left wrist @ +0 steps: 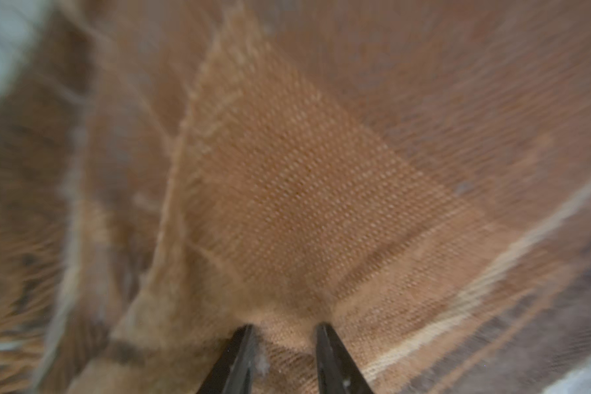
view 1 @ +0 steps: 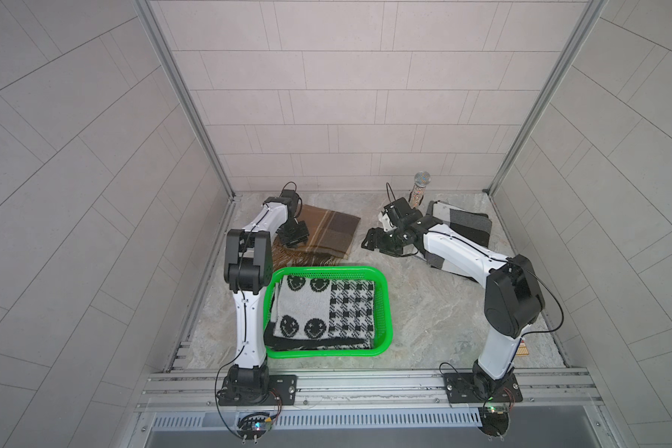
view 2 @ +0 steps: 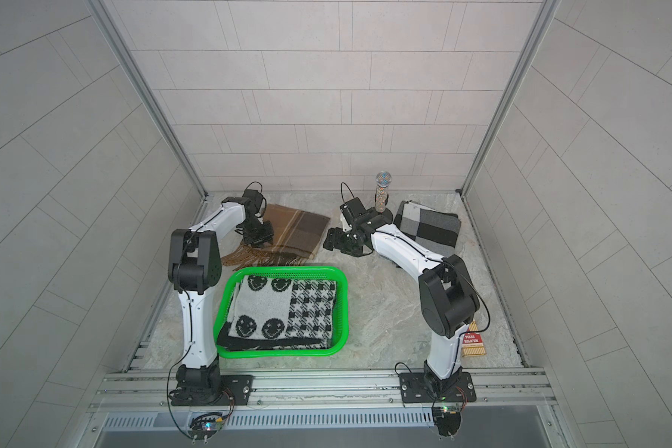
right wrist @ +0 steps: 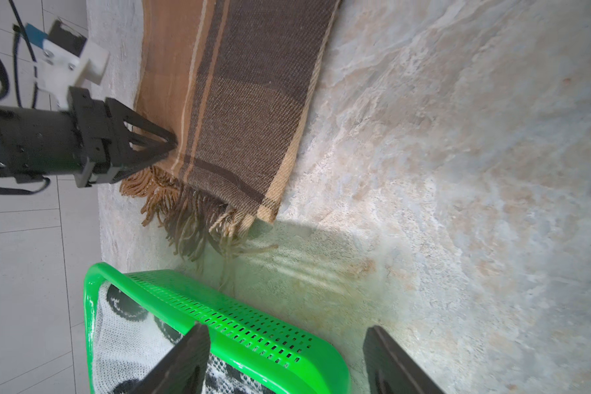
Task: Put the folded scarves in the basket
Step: Adjust the scarf at the center of the board, then pick up the scarf at the center of the board.
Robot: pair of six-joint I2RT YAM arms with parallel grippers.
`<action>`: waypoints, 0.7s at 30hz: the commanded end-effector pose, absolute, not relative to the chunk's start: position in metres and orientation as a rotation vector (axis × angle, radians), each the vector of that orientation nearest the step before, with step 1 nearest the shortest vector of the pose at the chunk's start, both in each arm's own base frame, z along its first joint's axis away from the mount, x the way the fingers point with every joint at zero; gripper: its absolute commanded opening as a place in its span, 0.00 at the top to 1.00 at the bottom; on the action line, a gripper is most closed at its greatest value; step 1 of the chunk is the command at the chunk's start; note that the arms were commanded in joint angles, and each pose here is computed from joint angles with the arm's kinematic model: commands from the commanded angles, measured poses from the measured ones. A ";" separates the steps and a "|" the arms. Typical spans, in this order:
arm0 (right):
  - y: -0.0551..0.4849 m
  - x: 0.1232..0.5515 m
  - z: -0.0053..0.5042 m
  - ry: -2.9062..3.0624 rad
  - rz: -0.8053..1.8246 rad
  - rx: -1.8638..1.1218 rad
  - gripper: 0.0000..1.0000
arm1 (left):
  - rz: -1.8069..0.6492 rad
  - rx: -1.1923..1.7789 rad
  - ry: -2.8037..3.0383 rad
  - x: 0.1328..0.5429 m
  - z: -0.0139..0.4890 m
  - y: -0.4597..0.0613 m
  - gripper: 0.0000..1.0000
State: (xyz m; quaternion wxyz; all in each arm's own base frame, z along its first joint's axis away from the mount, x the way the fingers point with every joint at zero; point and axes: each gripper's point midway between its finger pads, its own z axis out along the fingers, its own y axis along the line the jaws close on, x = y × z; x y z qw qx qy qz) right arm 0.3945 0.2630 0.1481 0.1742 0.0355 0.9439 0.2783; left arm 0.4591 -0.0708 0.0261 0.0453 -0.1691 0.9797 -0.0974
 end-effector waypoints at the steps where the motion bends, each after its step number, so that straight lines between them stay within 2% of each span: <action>1: 0.259 0.404 0.148 2.666 0.786 0.098 0.24 | -0.329 -0.527 3.037 0.427 0.017 -0.080 0.65; 5: 0.255 0.412 0.144 2.667 0.777 0.104 0.23 | -0.442 -0.562 3.002 0.405 0.017 -0.091 0.65; 9: 0.254 0.424 0.136 2.676 0.782 0.112 0.22 | -0.504 -0.532 2.936 0.407 0.042 -0.096 0.62; 15: 0.271 0.441 0.123 2.697 0.848 0.090 0.22 | -0.263 -0.593 2.818 0.426 0.089 -0.039 0.37; 18: 0.277 0.449 0.117 2.710 0.864 0.094 0.22 | -0.182 -0.634 2.791 0.435 0.094 -0.010 0.30; 20: 0.281 0.453 0.113 2.722 0.884 0.106 0.22 | -0.183 -0.644 2.805 0.440 0.095 0.003 0.17; 21: 0.282 0.454 0.112 2.727 0.887 0.112 0.22 | -0.183 -0.654 2.815 0.442 0.093 0.008 0.16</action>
